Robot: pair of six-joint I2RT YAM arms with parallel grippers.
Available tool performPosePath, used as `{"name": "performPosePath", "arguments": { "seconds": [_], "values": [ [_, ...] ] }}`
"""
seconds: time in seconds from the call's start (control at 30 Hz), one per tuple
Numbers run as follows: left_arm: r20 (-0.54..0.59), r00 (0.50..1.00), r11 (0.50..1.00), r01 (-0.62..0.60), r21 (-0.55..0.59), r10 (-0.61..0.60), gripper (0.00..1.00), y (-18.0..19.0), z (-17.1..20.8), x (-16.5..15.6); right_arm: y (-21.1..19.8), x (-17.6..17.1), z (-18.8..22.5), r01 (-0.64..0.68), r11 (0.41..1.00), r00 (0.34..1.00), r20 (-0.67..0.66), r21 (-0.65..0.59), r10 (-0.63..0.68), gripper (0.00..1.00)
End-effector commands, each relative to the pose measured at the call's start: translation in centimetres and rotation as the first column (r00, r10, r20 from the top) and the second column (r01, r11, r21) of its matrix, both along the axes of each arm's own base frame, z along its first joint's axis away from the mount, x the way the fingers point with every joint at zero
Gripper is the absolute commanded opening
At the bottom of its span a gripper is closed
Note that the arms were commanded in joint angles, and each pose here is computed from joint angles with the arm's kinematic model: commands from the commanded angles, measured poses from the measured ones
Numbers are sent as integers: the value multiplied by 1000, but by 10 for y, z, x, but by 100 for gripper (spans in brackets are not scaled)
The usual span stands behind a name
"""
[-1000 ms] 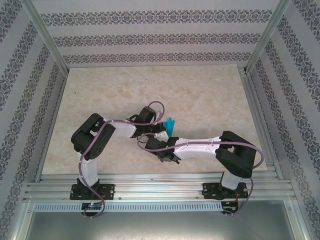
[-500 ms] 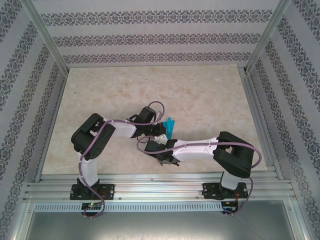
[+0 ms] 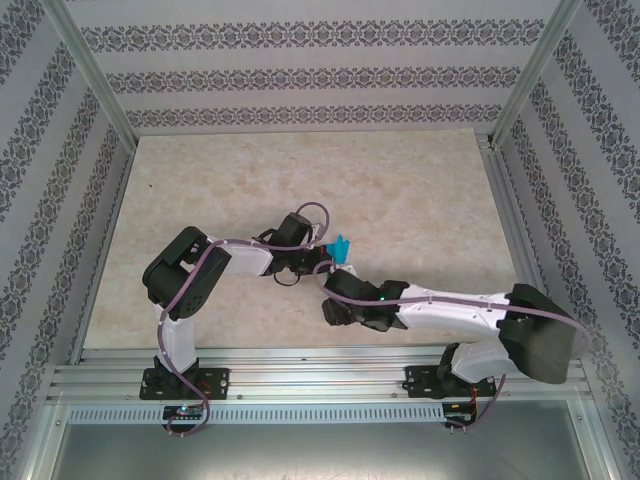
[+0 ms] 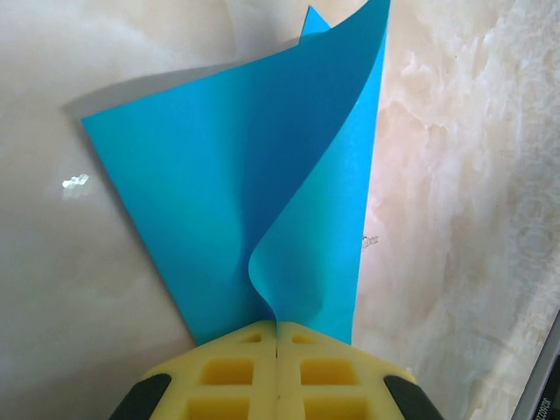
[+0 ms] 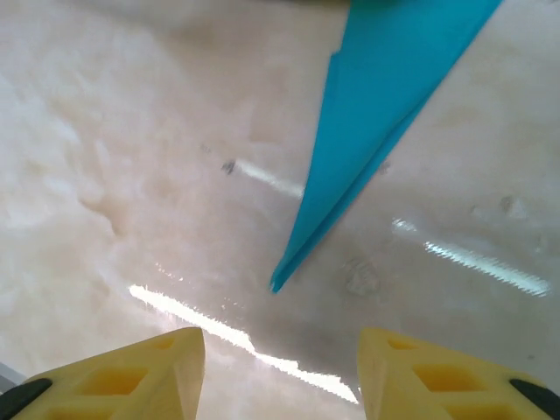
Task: Fold a paper plane with a square sheet of paper (fold left side to right side)
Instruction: Fold the wing for the fifth time at the center of the table.
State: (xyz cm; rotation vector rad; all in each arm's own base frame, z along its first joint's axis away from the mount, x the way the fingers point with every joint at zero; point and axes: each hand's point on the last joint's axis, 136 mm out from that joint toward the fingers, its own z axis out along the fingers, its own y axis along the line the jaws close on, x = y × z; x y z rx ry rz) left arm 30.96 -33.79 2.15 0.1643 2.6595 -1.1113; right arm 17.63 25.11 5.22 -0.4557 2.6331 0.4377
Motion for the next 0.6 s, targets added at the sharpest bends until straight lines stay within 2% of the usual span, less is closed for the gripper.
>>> {"name": "performPosePath", "arguments": {
  "seconds": [0.0, 0.13, 0.27, 0.37, 0.57],
  "values": [
    [-18, 1000, 999, -10, 42, 11, 5, 9, -13, 1, 15, 17, 23, 13, 956, 1000, -16, 294, -8, 48],
    [-18, 1000, 999, -6, 40, 6, 5, 8, -13, 0, 13, 41, 38, 74, 866, 997, -46, 495, -58, 37],
    [-18, 1000, 999, -5, 46, 6, 4, 8, -14, 1, 22, 57, 46, 91, 795, 996, -75, 600, -57, 28],
    [-20, 1000, 999, -4, 50, 5, 4, 9, -16, 0, 28, 64, 43, 104, 787, 994, -92, 608, -60, 27],
    [-23, 1000, 999, -8, 53, 9, 3, 10, -17, 1, 28, 67, 18, 144, 814, 987, -141, 563, -77, 24]
  ]
}}
